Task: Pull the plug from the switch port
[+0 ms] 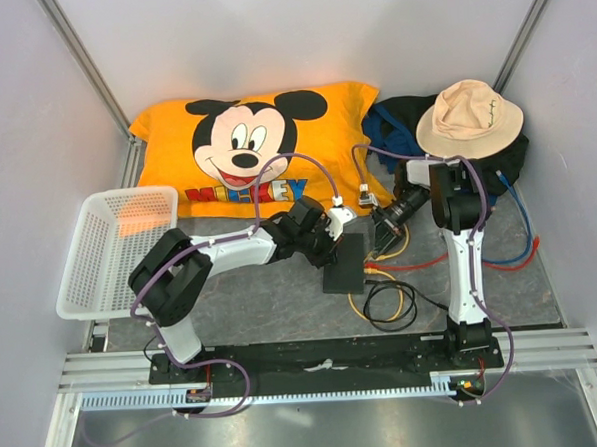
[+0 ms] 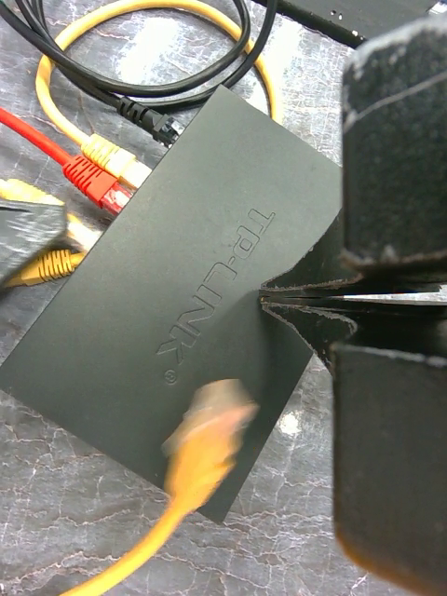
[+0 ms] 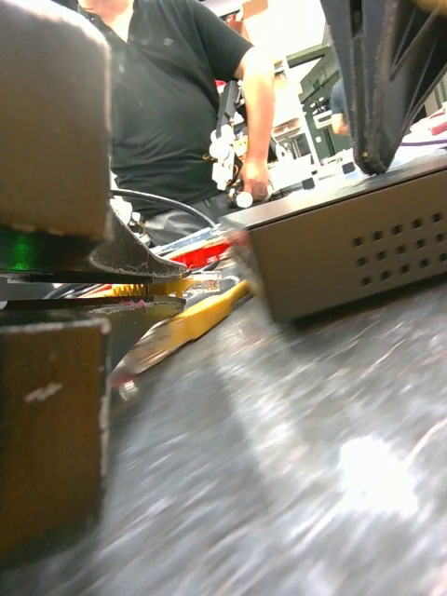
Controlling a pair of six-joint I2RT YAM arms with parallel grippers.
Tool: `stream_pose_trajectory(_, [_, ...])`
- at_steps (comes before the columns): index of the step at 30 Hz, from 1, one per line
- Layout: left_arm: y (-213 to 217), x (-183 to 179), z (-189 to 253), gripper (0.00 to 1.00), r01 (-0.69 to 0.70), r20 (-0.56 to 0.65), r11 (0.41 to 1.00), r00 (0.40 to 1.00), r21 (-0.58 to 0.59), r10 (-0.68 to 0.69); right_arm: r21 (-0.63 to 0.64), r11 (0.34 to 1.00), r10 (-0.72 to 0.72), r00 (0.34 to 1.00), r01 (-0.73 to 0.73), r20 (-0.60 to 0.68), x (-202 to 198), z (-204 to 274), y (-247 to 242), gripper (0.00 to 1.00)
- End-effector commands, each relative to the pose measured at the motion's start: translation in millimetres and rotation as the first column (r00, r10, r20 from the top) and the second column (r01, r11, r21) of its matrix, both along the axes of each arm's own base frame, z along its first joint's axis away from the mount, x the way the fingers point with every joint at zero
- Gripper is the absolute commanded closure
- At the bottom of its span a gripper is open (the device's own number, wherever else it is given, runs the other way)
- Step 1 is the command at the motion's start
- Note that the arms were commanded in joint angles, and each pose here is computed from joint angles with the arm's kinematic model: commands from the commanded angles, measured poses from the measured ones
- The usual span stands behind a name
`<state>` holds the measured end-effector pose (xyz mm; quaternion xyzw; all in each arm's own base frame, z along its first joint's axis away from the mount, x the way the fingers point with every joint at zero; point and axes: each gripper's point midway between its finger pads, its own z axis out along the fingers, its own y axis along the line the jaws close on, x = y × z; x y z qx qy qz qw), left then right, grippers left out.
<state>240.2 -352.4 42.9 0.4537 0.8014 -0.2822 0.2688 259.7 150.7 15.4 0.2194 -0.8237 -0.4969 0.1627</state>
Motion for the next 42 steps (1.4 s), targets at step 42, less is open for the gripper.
stream_pose_trajectory(42, [36, -47, -61, 0.98, 0.094, -0.095, 0.968, 0.993, 0.234, -0.074, -0.232, 0.779, -0.237, 0.616, 0.582, 0.751, 33, 108, -183, 1.00])
